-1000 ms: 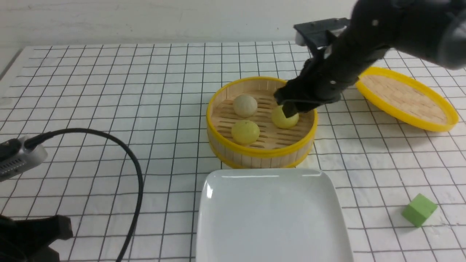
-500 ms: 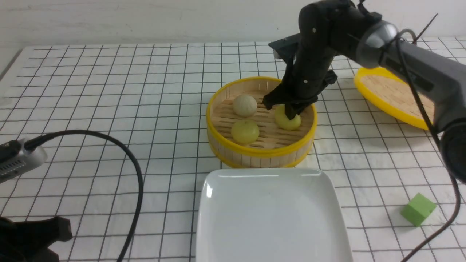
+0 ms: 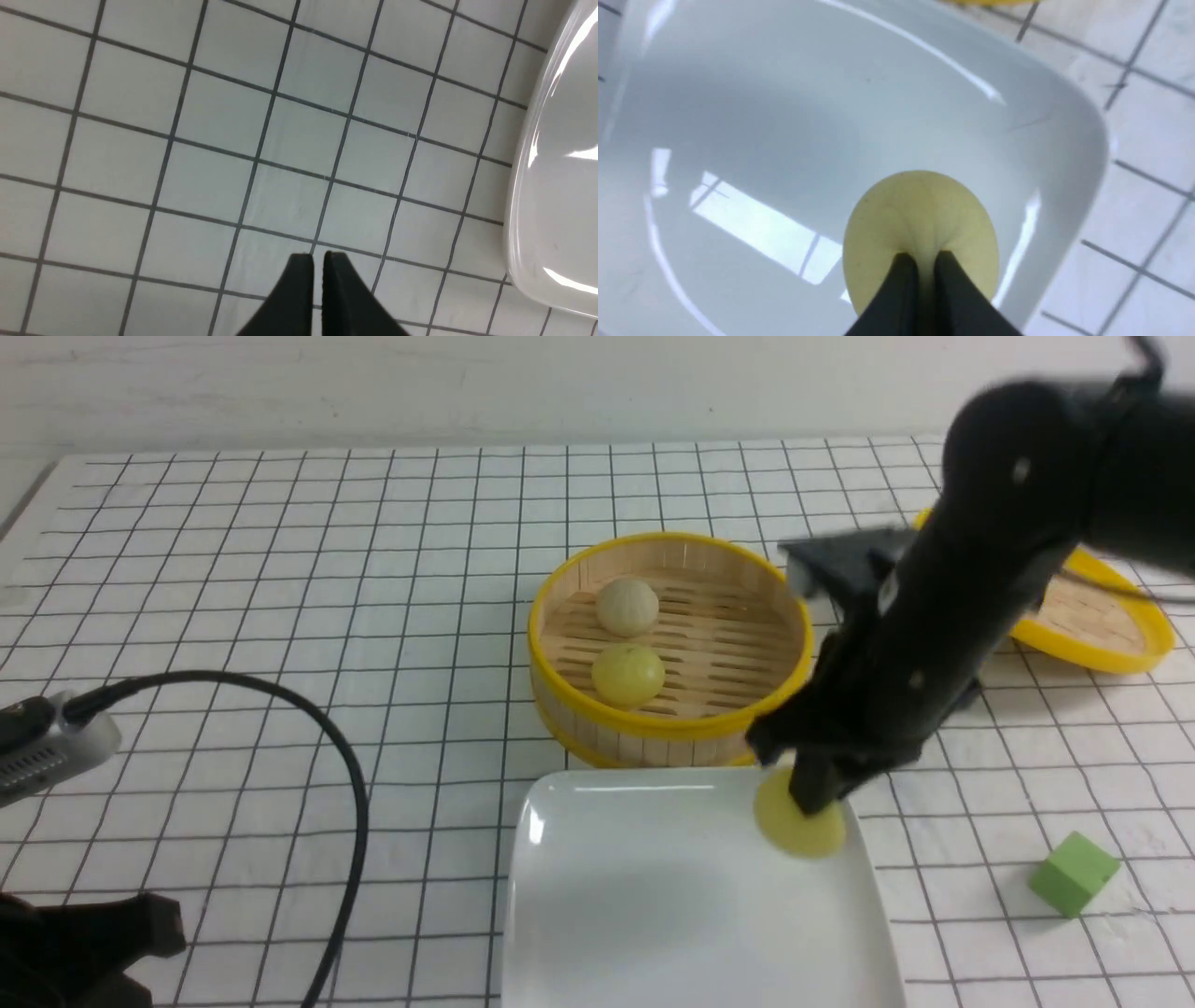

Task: Put the steamed buns into the plate on the white-black tablecloth.
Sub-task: 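Move the steamed bun from the bamboo steamer onto the white plate with the right gripper, then reach into the bamboo steamer and grasp a bun with the left gripper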

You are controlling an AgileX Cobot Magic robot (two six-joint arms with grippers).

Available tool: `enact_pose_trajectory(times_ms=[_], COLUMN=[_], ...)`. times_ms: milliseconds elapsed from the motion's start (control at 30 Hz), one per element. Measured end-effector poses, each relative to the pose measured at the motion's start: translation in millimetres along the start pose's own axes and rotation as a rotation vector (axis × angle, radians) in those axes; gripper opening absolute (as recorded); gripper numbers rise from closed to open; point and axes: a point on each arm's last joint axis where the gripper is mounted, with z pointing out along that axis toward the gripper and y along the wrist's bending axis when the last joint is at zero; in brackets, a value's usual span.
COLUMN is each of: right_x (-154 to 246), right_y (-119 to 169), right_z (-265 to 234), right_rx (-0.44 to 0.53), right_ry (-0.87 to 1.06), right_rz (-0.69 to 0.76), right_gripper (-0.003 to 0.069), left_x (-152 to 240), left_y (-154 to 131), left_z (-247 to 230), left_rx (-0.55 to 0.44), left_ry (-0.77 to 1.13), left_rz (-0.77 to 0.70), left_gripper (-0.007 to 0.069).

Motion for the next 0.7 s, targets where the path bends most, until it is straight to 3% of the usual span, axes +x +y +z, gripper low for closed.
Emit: enact_pose_trajectory(times_ms=[67, 133, 200, 300, 367, 500, 600, 700], right_x=[5, 9, 8, 5, 5, 28, 54, 98], right_y=[-1, -3, -2, 1, 2, -3, -9, -20], right_z=[13, 32, 30, 10, -8, -80, -104, -122], right_rx=[0.006, 0.013, 0.008, 0.0, -0.004, 0.008, 0.027, 0.058], right_ry=[0.001, 0.008, 0.011, 0.012, 0.002, -0.079, -0.11, -0.145], right_rz=[-0.008, -0.007, -0.032, -0.067, -0.08, -0.093, -0.084, -0.061], right_gripper=[0.0118, 0.0248, 0.0325, 0.0338, 0.0307, 0.0083, -0.0006, -0.0015], left_x=[0, -1, -4, -14, -20, -46, -57, -69], left_y=[0, 0, -2, -9, -13, -34, -52, -86], left_z=[0, 0, 0, -3, -3, 4, 14, 31], left_rx=[0.0, 0.005, 0.018, 0.058, 0.076, 0.16, 0.207, 0.245], left_ry=[-0.002, -0.015, -0.039, -0.063, -0.058, -0.013, 0.027, 0.088], left_rz=[0.0, 0.0, -0.002, -0.013, -0.013, 0.078, 0.148, 0.259], left_gripper=[0.006, 0.0078, 0.0102, 0.0148, 0.018, 0.0265, 0.0255, 0.0191])
